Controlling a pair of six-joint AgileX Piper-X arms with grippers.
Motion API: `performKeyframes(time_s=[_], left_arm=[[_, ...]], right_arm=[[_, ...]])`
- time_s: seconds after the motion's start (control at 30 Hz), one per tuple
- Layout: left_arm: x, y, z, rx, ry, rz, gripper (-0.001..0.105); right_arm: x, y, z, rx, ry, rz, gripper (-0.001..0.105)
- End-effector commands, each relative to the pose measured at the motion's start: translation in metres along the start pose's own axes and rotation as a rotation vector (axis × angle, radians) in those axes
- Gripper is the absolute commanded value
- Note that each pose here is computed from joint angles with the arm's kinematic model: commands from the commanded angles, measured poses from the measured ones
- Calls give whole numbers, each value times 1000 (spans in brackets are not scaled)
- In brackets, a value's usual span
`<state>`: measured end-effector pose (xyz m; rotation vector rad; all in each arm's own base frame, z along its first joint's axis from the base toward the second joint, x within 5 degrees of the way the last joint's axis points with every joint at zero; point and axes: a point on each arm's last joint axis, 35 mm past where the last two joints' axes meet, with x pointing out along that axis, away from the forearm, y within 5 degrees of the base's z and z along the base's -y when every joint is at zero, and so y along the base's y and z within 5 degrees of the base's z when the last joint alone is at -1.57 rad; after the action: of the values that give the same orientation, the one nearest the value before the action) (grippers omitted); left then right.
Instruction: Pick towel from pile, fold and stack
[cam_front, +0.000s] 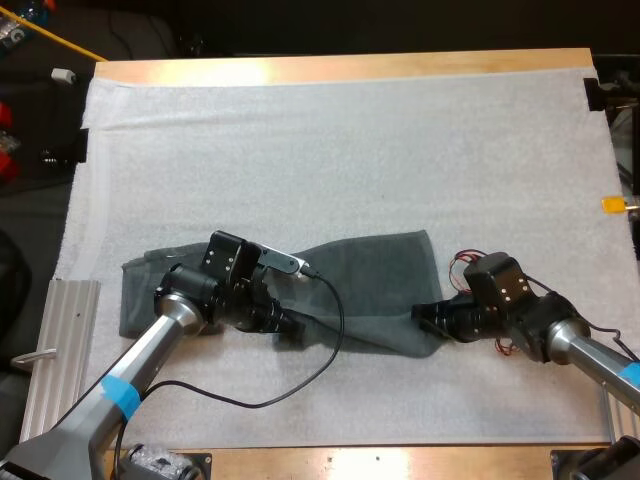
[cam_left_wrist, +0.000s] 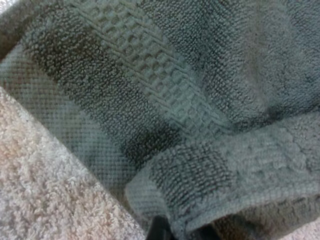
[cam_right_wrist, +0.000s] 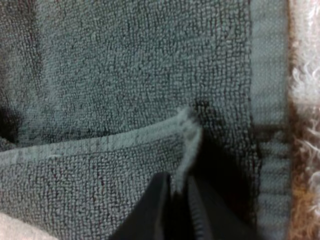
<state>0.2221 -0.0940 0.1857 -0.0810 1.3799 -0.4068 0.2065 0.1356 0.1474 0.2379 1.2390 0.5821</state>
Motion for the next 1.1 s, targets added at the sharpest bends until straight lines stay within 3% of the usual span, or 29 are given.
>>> performKeyframes(time_s=[0.0, 0.33, 0.7, 1.07], left_arm=[[-1, -1, 1, 0, -1, -5, 0], [-1, -1, 1, 0, -1, -5, 0], [-2, -1, 10, 27, -85, -5, 0], [-17, -3, 38, 42, -278, 170, 0]], right_arm=[[-1, 2, 3, -21, -13, 16, 0], [-2, 4, 11, -64, -89, 11, 0], [-17, 11, 31, -86, -307, -96, 0], [-29, 16, 54, -73, -512, -266, 0]])
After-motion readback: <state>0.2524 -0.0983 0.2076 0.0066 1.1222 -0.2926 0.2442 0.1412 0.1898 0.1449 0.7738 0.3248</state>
